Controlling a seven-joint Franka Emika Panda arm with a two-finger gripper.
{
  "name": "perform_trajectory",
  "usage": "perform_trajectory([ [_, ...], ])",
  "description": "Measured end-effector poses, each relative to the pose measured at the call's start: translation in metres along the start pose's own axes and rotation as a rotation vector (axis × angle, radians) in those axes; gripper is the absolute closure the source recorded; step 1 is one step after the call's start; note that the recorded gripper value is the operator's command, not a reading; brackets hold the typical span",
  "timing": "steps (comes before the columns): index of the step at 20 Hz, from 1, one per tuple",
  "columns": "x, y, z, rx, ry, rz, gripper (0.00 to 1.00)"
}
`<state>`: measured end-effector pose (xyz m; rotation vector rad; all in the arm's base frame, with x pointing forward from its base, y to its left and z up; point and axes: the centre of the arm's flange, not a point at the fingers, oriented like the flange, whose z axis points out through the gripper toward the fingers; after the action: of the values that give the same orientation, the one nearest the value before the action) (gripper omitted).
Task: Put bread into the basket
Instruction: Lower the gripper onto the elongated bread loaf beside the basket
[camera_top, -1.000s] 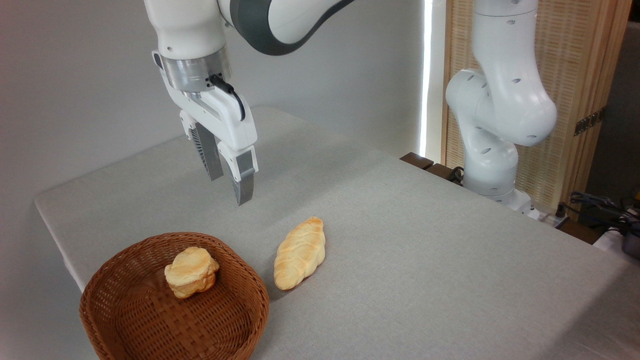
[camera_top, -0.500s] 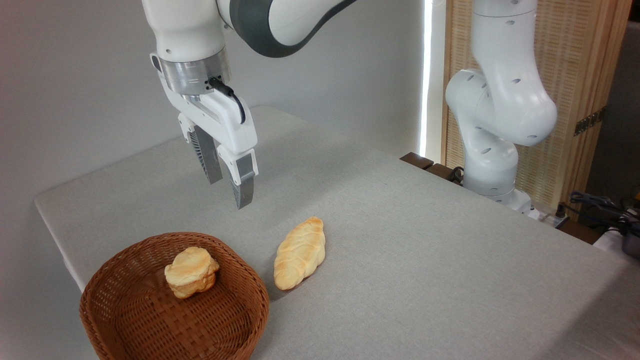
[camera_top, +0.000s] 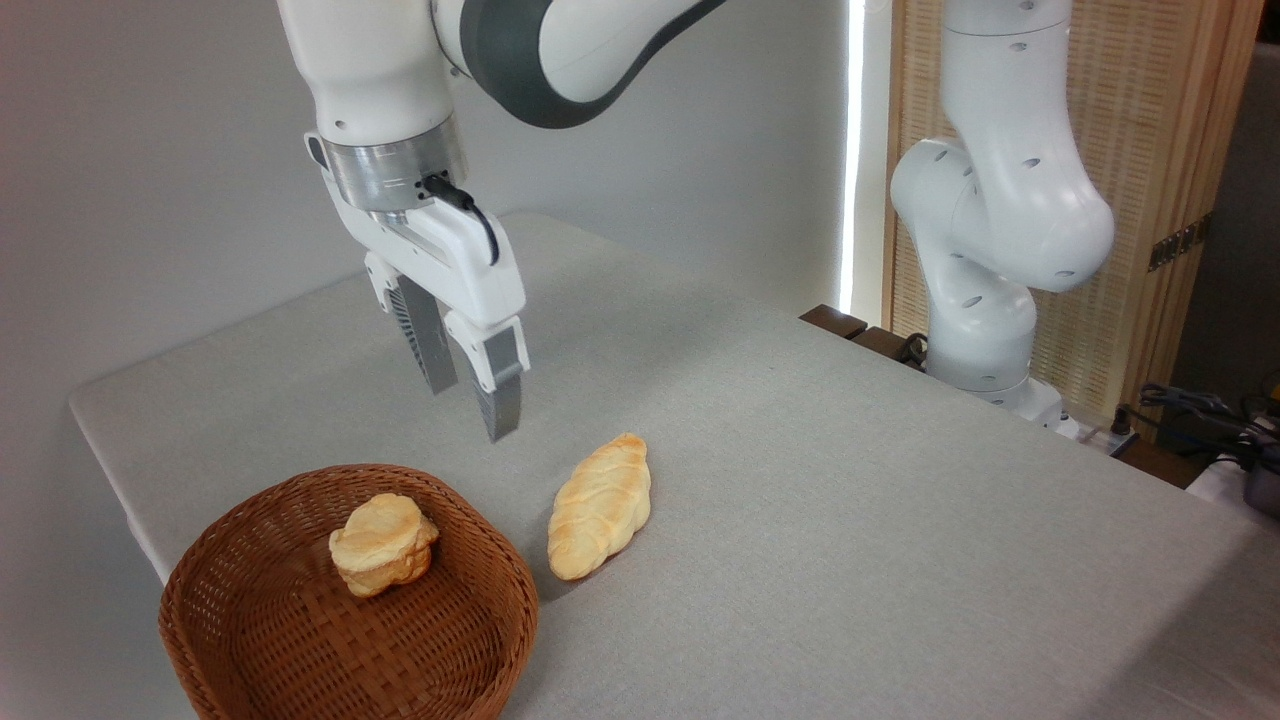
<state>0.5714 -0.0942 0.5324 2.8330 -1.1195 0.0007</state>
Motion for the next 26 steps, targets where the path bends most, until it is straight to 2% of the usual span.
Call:
perform_trajectory([
  [4, -0.039, -0.018, 0.01, 0.013, -0.045, -0.047, 0.0],
  [9, -0.07, -0.019, 0.051, -0.022, -0.099, -0.074, 0.0],
  [14, -0.078, -0.018, 0.088, -0.016, -0.094, -0.081, 0.0],
  [26, -0.072, -0.013, 0.097, -0.009, -0.089, -0.066, 0.0],
])
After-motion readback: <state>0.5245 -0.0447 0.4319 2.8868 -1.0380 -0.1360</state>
